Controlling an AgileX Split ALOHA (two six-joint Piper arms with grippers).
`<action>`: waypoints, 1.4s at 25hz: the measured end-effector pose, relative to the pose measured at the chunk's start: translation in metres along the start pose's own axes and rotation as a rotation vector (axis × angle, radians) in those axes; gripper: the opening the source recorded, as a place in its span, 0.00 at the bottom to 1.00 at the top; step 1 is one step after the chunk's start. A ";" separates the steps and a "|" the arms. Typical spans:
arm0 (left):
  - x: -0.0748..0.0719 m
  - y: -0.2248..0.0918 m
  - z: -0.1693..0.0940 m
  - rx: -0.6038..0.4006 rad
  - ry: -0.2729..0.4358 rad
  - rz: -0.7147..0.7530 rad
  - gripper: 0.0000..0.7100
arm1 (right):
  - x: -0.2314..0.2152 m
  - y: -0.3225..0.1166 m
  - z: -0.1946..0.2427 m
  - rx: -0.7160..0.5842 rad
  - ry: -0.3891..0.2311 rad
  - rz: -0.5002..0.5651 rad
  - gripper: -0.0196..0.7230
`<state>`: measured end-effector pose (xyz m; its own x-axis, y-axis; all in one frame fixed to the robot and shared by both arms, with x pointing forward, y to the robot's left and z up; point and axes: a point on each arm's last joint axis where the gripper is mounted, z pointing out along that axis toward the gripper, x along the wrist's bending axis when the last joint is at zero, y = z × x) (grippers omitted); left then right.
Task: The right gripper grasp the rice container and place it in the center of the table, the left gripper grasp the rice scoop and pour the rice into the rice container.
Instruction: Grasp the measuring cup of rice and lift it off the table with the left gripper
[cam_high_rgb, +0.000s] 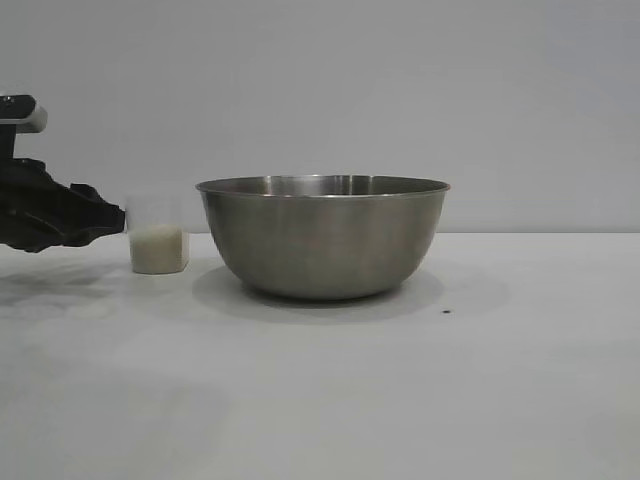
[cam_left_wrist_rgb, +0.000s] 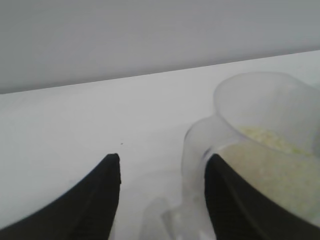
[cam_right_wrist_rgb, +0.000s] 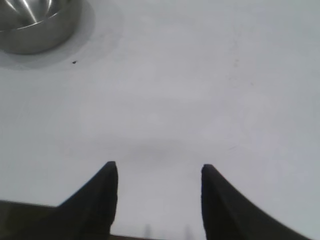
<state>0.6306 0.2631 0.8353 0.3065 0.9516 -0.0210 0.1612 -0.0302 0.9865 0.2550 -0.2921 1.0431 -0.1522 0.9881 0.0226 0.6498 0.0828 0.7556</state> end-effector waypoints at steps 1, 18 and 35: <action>0.000 0.000 0.000 0.000 0.000 0.000 0.47 | 0.000 0.000 0.000 0.000 0.000 0.000 0.47; 0.000 0.000 0.000 0.000 0.000 0.000 0.47 | 0.000 0.000 0.000 0.000 0.000 0.000 0.47; 0.002 0.000 0.000 -0.004 0.029 -0.014 0.47 | 0.000 0.000 0.000 0.000 0.000 0.000 0.47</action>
<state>0.6316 0.2650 0.8357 0.2770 0.9604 -0.0300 0.1613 -0.0157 0.9868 0.2550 -0.2921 1.0431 -0.1522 0.9881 0.0226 0.6498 0.0828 0.7556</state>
